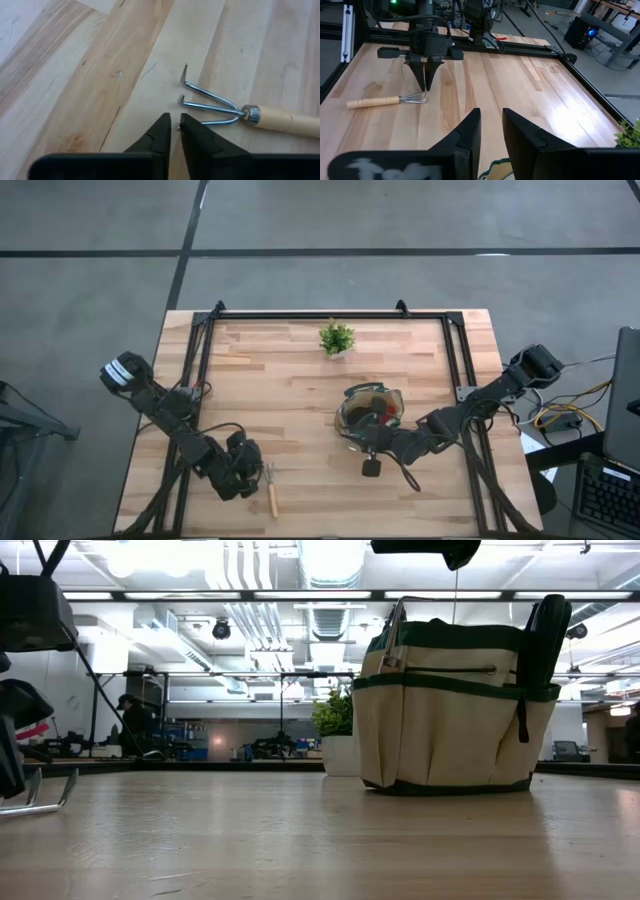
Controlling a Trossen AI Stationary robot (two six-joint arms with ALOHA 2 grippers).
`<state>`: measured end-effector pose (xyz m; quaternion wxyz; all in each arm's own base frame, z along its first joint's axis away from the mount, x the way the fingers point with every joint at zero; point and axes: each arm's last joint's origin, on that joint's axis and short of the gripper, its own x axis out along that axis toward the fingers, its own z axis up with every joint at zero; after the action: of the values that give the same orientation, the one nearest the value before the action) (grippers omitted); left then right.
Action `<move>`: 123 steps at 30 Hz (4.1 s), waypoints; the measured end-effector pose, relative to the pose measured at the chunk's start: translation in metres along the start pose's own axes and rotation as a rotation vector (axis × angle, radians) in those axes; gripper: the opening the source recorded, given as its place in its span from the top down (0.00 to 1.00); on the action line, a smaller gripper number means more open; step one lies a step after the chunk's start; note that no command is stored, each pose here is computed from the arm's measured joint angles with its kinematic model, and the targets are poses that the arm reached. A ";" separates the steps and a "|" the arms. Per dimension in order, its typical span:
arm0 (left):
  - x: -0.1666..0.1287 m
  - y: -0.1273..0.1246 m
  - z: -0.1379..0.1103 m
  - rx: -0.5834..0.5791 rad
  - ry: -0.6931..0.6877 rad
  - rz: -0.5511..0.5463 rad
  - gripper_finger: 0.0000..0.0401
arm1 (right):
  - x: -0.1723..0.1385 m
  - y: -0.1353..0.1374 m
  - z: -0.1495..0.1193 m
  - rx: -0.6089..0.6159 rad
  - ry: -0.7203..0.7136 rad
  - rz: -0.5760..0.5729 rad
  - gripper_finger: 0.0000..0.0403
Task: Pick & Place Garden tools in Gardening bag
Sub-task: Put the hand rake into the side pocket of the gardening bag, then return to Home Position
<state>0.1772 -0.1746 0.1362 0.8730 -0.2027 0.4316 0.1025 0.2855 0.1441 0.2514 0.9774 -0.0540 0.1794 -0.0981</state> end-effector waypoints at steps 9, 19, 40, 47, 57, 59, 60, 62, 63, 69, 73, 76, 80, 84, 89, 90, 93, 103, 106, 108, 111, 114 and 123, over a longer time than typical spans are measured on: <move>0.000 -0.001 0.002 0.019 -0.038 0.000 0.98 | 0.000 0.000 0.000 0.009 0.000 0.000 0.80; -0.009 -0.013 0.021 0.140 -0.323 0.097 0.99 | -0.001 0.002 0.009 0.044 -0.019 0.060 0.84; -0.048 -0.048 0.128 0.677 -0.653 0.706 0.99 | 0.001 0.002 0.015 0.087 -0.007 0.242 0.79; -0.053 -0.047 0.163 0.745 -0.641 0.829 0.98 | -0.003 0.004 0.017 0.060 -0.020 0.254 0.83; -0.046 -0.037 0.195 0.749 -0.670 0.794 0.99 | -0.008 0.007 0.018 0.041 -0.029 0.271 0.85; -0.040 -0.036 0.197 0.765 -0.664 0.765 0.99 | -0.011 0.008 0.020 0.042 -0.036 0.277 0.85; -0.036 -0.035 0.198 0.780 -0.654 0.759 0.99 | -0.013 0.008 0.021 0.042 -0.041 0.279 0.85; -0.027 -0.033 0.199 0.801 -0.628 0.790 0.98 | -0.016 0.007 0.023 0.044 -0.047 0.283 0.86; -0.023 -0.032 0.199 0.802 -0.617 0.822 0.98 | -0.017 0.007 0.024 0.046 -0.050 0.285 0.86; -0.015 -0.031 0.206 0.782 -0.616 0.896 0.98 | -0.018 0.007 0.022 0.038 -0.040 0.287 0.85; -0.015 -0.031 0.208 0.792 -0.616 0.901 0.98 | -0.018 0.007 0.021 0.031 -0.030 0.286 0.85; -0.010 -0.030 0.208 0.779 -0.617 0.889 0.99 | -0.018 0.007 0.021 0.031 -0.031 0.286 0.85; 0.002 -0.031 0.206 0.812 -0.610 0.858 0.98 | -0.018 0.007 0.021 0.030 -0.030 0.285 0.87; 0.016 -0.031 0.201 0.868 -0.563 0.897 0.98 | -0.018 0.007 0.021 0.030 -0.029 0.285 0.87; 0.030 -0.033 0.199 0.911 -0.530 0.907 0.97 | -0.018 0.007 0.020 0.029 -0.028 0.285 0.87; 0.032 -0.034 0.199 0.920 -0.531 0.890 0.97 | -0.018 0.007 0.020 0.029 -0.028 0.285 0.87; 0.038 -0.039 0.195 0.955 -0.529 0.845 0.95 | -0.018 0.007 0.020 0.029 -0.027 0.284 0.87; 0.045 -0.046 0.192 0.978 -0.555 0.689 0.94 | -0.018 0.007 0.018 0.019 -0.011 0.282 0.87; 0.044 -0.047 0.193 0.923 -0.574 0.665 0.92 | -0.018 0.007 0.018 0.019 -0.010 0.282 0.86; 0.042 -0.047 0.193 0.860 -0.595 0.640 0.88 | -0.018 0.007 0.018 0.018 -0.009 0.281 0.86; 0.038 -0.046 0.194 0.774 -0.612 0.607 0.80 | -0.018 0.007 0.018 0.017 -0.009 0.281 0.85; 0.034 -0.043 0.192 0.703 -0.606 0.582 0.69 | -0.018 0.007 0.018 0.017 -0.008 0.281 0.86; 0.011 -0.050 0.184 0.544 -0.611 0.399 0.52 | -0.025 -0.003 0.016 -0.010 0.046 0.244 0.88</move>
<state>0.3328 -0.1377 0.2408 0.9450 0.1608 0.1960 0.2068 0.2684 0.1478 0.2753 0.9774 -0.0345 0.2073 0.0212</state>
